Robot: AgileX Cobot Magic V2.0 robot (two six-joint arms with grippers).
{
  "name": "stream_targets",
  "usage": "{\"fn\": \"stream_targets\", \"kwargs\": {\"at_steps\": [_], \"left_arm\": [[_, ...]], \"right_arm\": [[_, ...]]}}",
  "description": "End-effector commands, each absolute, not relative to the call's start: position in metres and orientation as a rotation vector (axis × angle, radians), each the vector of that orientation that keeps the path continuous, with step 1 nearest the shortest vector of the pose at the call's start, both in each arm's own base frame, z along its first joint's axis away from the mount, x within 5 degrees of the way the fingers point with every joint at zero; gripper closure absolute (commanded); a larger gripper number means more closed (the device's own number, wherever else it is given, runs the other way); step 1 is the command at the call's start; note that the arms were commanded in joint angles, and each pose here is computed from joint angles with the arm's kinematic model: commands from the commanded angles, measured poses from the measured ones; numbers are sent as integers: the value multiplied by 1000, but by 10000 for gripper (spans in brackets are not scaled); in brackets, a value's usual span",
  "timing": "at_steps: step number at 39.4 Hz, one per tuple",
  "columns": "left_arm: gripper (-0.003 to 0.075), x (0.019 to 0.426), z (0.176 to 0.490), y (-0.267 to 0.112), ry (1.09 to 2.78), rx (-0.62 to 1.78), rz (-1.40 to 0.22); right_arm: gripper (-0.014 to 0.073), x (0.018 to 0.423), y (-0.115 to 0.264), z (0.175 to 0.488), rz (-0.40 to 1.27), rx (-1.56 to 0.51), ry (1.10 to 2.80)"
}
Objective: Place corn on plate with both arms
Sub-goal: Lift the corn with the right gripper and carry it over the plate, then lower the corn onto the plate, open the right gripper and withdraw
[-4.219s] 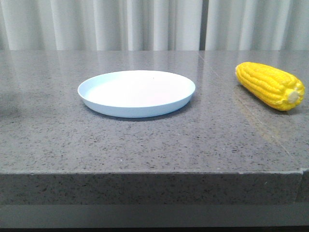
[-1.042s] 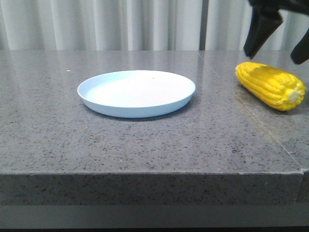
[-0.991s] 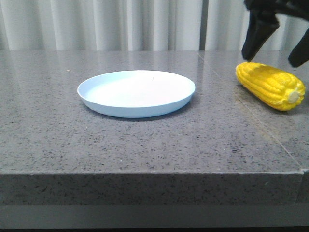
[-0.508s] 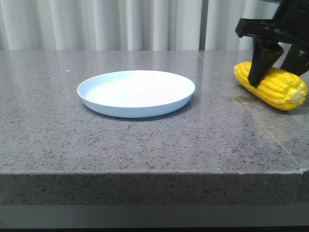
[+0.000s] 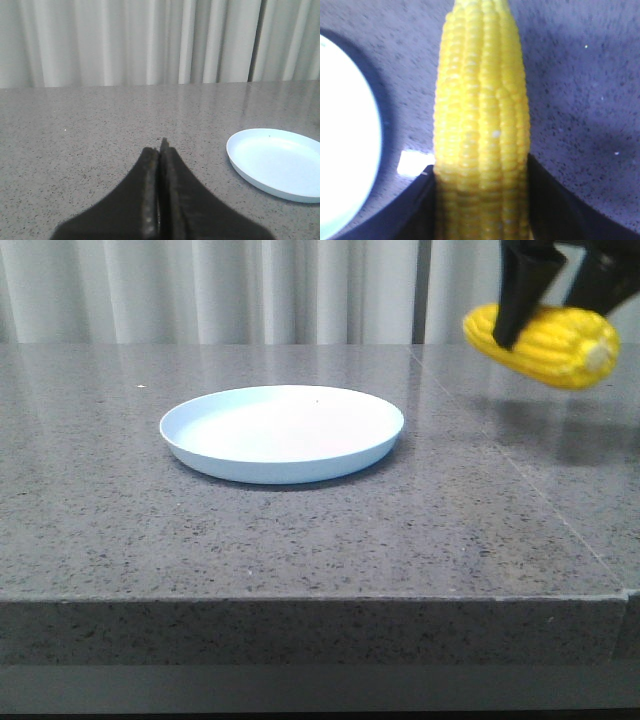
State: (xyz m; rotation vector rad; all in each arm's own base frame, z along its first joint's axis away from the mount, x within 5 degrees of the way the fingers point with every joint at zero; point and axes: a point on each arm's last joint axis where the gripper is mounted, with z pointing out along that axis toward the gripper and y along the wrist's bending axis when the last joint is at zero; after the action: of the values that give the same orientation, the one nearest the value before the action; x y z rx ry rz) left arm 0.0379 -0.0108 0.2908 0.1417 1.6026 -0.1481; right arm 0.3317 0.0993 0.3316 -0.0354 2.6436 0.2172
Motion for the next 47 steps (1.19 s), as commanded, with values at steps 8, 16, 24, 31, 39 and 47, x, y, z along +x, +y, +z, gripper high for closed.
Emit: {"fn": "stream_targets", "kwargs": {"at_steps": [8,16,24,31,39,47], "left_arm": [[741,37,306,-10,1509,125,-152],[741,37,306,-10,1509,125,-152],[741,37,306,-10,1509,125,-152],[741,37,306,-10,1509,125,-152],[741,37,306,-10,1509,125,-152],[741,37,306,-10,1509,125,-152]], "right_arm": [[466,320,187,365,250,-78,2511],[466,324,237,341,309,-51,2570],[466,330,248,328,351,-21,2574],[333,330,249,328,354,-17,2573],[46,329,250,328,370,-10,2582],[-20,328,248,339,385,-5,2566]]}}
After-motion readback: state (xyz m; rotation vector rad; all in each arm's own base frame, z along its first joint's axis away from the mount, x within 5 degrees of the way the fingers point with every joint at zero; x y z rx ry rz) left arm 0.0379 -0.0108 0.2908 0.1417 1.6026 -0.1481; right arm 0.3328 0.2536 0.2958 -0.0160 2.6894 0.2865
